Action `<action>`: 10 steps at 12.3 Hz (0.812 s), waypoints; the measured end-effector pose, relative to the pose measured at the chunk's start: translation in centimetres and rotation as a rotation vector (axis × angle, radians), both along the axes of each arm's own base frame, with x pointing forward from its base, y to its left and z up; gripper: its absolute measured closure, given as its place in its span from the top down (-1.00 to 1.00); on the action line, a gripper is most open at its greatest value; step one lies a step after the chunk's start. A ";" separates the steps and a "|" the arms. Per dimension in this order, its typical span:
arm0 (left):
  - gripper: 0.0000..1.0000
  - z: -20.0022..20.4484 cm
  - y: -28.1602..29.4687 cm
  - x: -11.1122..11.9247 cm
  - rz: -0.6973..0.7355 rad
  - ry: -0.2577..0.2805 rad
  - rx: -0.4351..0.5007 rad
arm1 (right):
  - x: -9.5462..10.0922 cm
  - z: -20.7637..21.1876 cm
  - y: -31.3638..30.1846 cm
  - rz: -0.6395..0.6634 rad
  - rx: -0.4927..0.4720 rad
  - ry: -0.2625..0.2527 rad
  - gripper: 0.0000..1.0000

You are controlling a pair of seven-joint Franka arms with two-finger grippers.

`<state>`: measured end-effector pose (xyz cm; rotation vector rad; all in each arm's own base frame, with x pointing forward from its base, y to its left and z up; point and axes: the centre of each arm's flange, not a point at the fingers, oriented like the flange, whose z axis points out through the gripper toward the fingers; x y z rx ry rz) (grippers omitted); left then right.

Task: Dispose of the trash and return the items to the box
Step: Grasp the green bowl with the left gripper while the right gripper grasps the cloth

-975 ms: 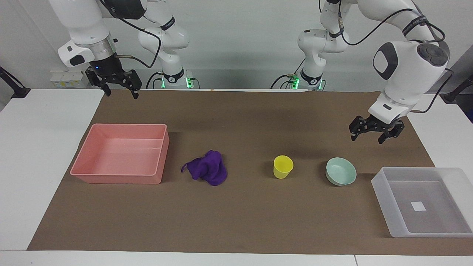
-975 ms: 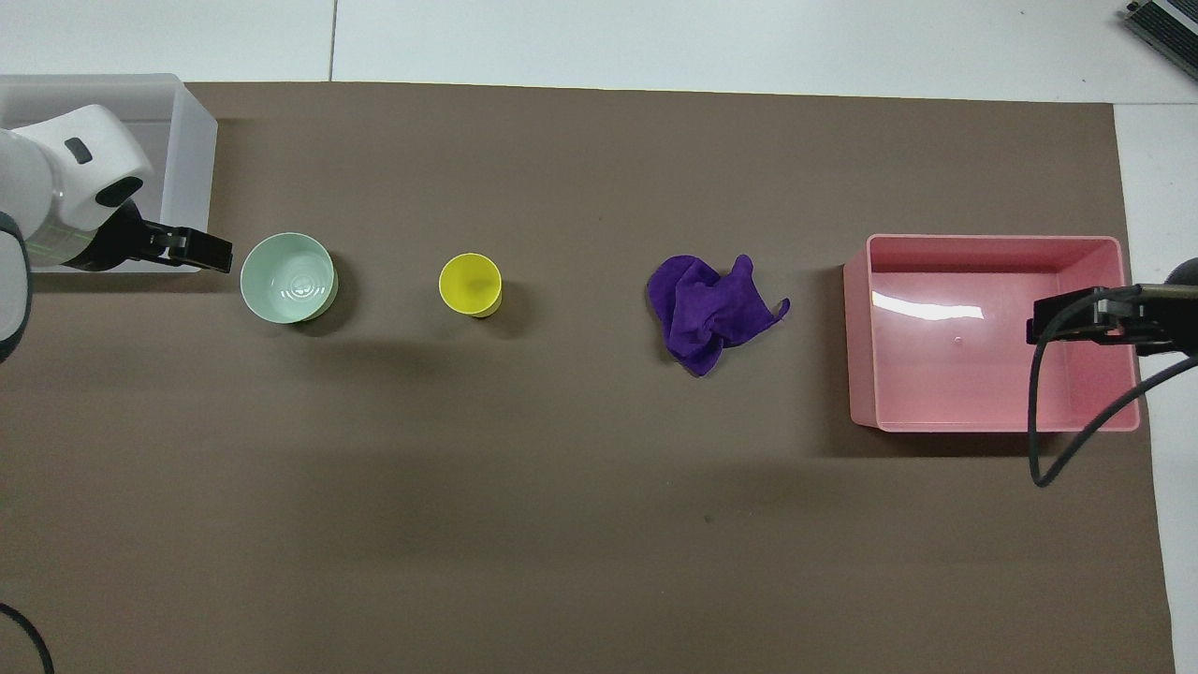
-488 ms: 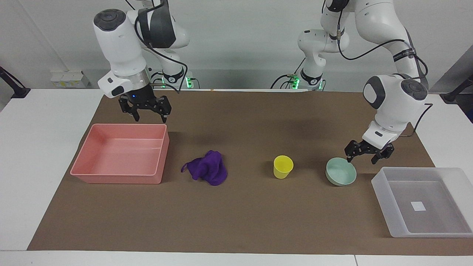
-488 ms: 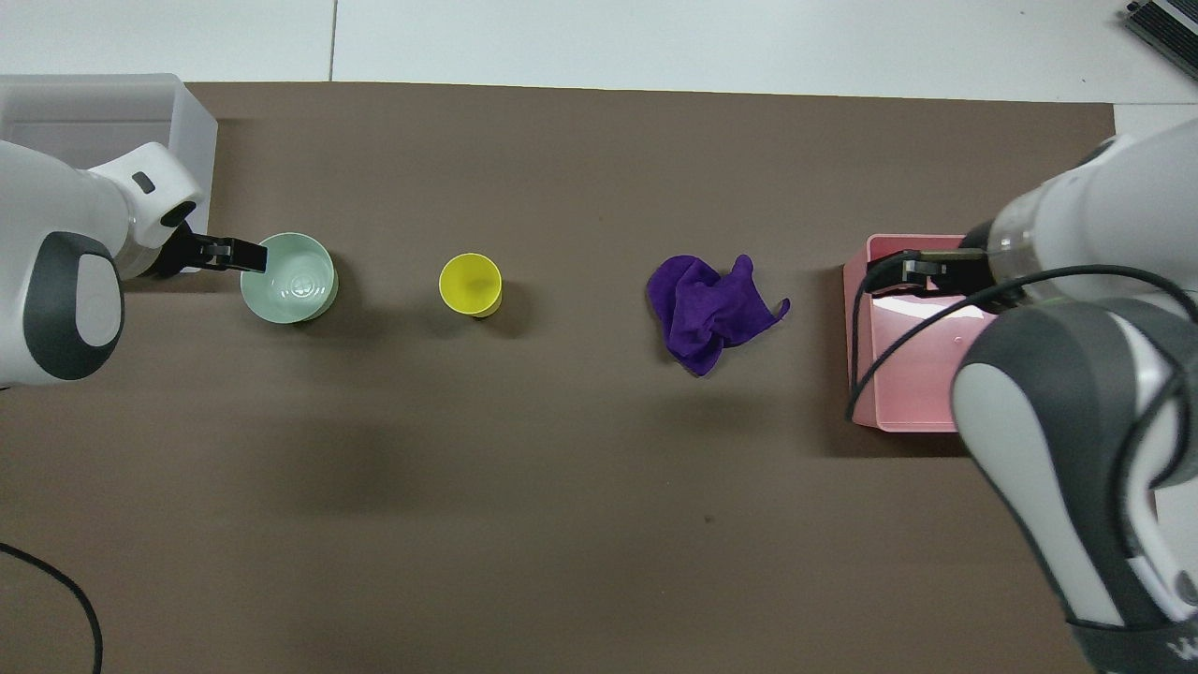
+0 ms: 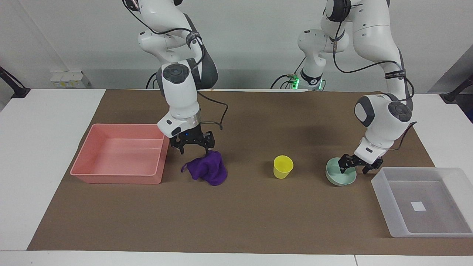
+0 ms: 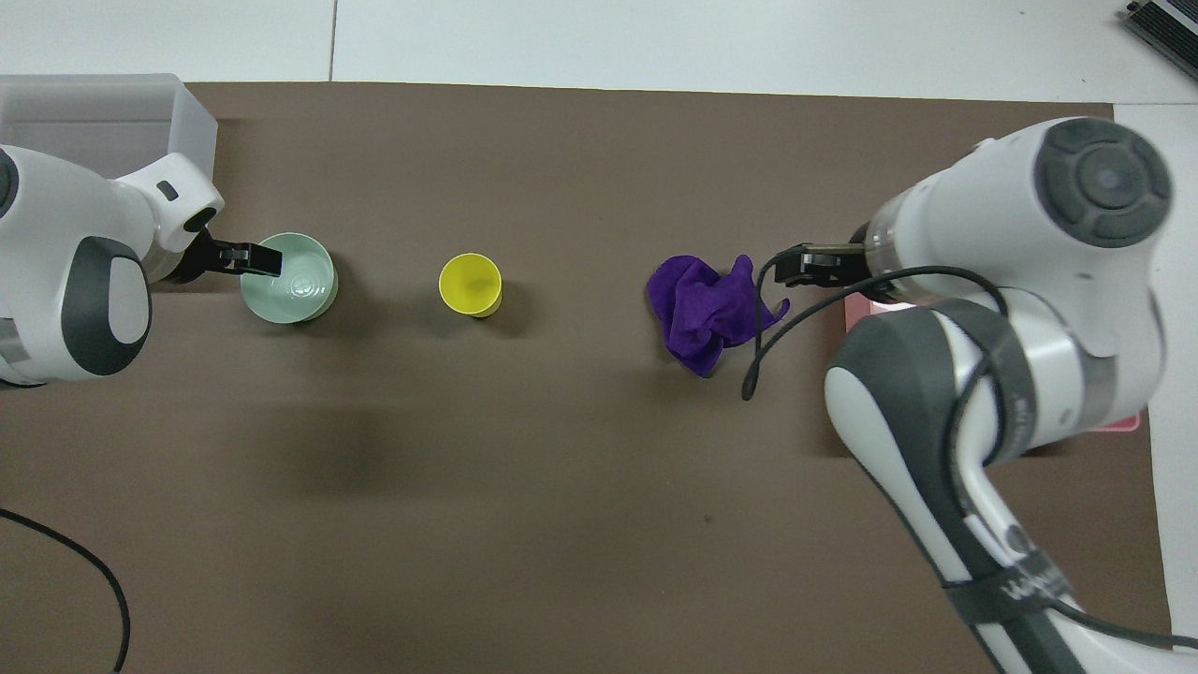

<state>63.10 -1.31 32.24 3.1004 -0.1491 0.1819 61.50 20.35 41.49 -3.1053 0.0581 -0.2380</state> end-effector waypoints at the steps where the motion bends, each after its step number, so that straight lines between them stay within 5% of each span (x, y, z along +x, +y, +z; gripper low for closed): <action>1: 0.50 -0.4 0.0 -0.2 0.001 0.004 0.000 | -0.1 -1.4 0.2 0.004 0.003 -0.010 1.00; 6: -0.93 0.3 -0.3 -0.2 0.001 -0.007 -0.010 | -1.7 -7.3 3.1 0.059 0.007 -0.020 1.00; 10: -0.93 7.2 -0.1 1.0 0.001 -0.048 -0.022 | -1.7 -11.1 3.2 0.061 0.009 -0.028 1.00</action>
